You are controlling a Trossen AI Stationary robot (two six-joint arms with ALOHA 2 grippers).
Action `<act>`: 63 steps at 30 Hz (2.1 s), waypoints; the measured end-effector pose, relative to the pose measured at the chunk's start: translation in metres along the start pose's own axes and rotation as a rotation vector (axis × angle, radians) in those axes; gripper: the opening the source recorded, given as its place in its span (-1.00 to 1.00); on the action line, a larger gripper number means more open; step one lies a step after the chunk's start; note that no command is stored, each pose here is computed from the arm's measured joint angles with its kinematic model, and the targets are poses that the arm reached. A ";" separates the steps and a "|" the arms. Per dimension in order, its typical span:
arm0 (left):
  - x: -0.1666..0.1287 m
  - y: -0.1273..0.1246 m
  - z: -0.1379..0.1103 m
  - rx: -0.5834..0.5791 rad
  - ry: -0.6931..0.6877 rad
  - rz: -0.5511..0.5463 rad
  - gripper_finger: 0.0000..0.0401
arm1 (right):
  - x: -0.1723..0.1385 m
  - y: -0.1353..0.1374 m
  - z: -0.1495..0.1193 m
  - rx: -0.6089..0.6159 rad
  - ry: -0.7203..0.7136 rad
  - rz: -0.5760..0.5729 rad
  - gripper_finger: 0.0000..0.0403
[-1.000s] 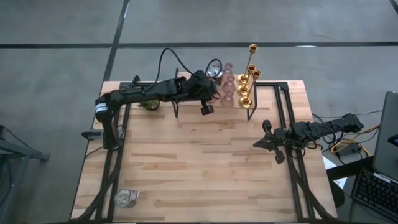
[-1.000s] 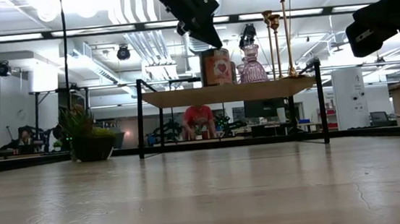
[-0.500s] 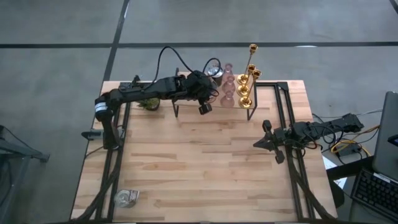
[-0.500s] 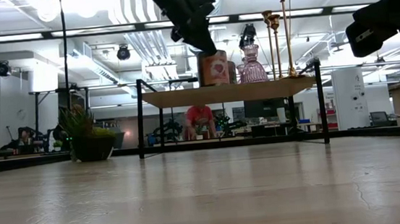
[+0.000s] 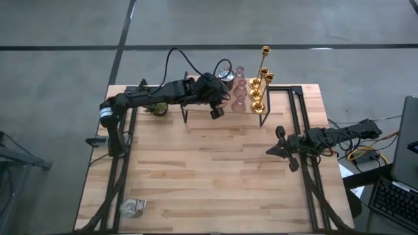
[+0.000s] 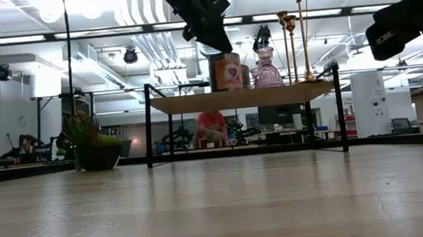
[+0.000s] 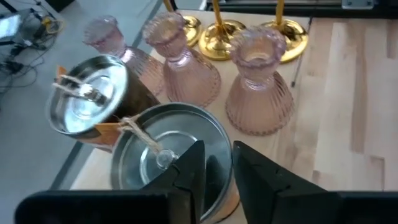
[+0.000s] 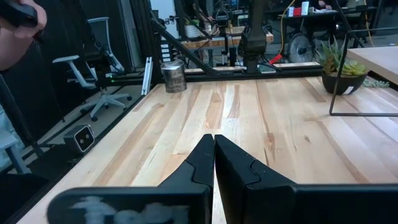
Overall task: Pick & Place candle stick holders
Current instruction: Align the right silver scented candle on the shelf with the silver scented candle
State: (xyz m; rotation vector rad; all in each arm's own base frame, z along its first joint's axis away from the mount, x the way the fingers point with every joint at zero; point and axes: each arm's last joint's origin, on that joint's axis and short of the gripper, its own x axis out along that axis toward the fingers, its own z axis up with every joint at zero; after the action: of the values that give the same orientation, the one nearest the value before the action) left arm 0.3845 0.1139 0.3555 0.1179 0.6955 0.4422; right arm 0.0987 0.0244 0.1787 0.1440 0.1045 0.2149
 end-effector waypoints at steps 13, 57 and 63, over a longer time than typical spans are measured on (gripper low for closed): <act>-0.043 0.007 0.002 0.026 0.002 0.018 -0.30 | 0.000 0.000 0.000 0.000 0.000 0.000 -0.96; 0.019 -0.009 -0.057 0.059 -0.036 0.175 -0.31 | 0.000 0.000 0.000 0.000 0.000 0.000 -0.96; 0.022 -0.010 -0.055 0.052 -0.062 0.158 -0.31 | 0.000 0.000 0.000 0.000 0.000 0.000 -0.96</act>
State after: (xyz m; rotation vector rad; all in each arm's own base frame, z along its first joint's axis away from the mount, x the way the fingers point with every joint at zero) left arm 0.3679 0.1118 0.2973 0.2356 0.6389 0.5700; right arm 0.0987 0.0244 0.1788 0.1441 0.1041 0.2150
